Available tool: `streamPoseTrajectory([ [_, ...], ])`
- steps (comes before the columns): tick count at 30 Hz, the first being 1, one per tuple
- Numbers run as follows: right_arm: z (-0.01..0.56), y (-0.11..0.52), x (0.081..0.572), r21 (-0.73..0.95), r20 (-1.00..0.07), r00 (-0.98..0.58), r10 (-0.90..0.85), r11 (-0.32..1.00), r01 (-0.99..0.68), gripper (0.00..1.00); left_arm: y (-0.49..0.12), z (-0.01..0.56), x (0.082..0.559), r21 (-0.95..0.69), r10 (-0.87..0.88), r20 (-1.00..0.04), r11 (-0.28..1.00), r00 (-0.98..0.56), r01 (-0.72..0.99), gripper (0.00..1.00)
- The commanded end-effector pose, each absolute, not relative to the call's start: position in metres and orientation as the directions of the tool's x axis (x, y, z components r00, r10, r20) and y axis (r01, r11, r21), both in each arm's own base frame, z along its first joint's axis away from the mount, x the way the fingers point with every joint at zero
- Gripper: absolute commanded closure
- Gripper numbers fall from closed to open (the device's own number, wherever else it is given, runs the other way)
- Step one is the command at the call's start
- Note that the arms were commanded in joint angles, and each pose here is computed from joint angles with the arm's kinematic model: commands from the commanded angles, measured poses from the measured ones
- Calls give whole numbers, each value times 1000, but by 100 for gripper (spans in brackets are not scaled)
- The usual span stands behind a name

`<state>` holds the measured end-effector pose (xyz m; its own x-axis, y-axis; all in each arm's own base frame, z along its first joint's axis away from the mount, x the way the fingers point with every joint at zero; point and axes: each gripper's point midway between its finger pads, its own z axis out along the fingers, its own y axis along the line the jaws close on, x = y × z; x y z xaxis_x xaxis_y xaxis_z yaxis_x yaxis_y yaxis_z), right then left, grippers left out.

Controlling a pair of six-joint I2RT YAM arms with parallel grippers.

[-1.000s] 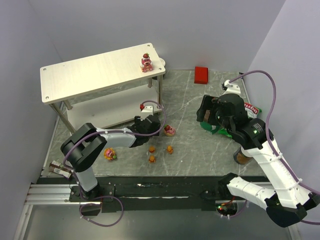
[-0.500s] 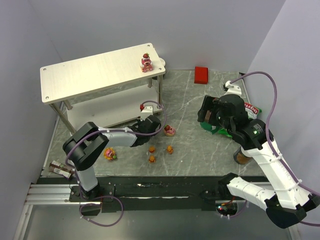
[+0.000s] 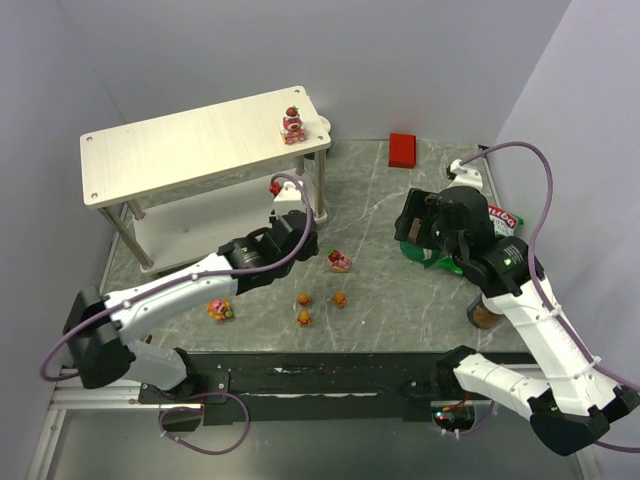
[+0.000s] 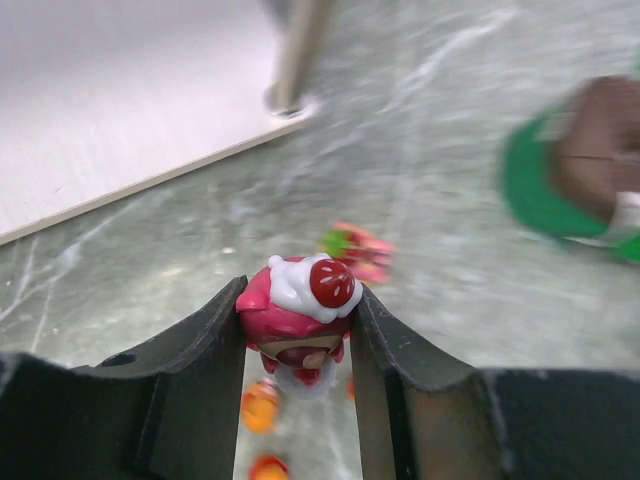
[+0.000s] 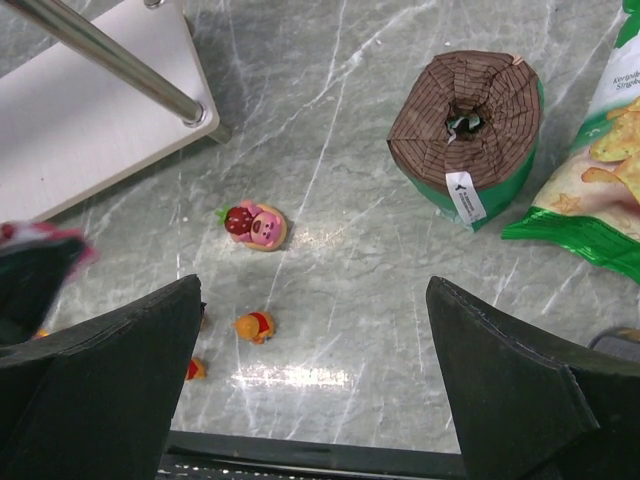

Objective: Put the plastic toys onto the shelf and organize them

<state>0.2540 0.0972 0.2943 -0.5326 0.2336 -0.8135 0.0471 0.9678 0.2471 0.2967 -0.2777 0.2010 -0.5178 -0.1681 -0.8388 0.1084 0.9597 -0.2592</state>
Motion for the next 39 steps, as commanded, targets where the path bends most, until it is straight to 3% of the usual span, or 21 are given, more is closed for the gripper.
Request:
streamPoseTrajectory([
  [1,311,98,266,260,-838,-486,248,965,44,0,-271,265,276,-290,-201,-862,949,-465,127,99],
  [9,313,102,273,259,-838,-489,241,965,32,1,-217,356,277,-312,-320,-890,947,-324,-76,99],
  [15,311,106,275,265,-832,-500,240,964,21,1,-211,425,299,-371,-363,-890,928,-278,-24,99],
  [30,306,100,280,248,-829,-508,233,968,38,1,-145,424,362,-210,-251,-936,961,-247,-180,99],
  [39,302,99,284,249,-822,-517,239,967,51,1,-137,409,378,-148,-198,-916,975,-349,-164,93],
])
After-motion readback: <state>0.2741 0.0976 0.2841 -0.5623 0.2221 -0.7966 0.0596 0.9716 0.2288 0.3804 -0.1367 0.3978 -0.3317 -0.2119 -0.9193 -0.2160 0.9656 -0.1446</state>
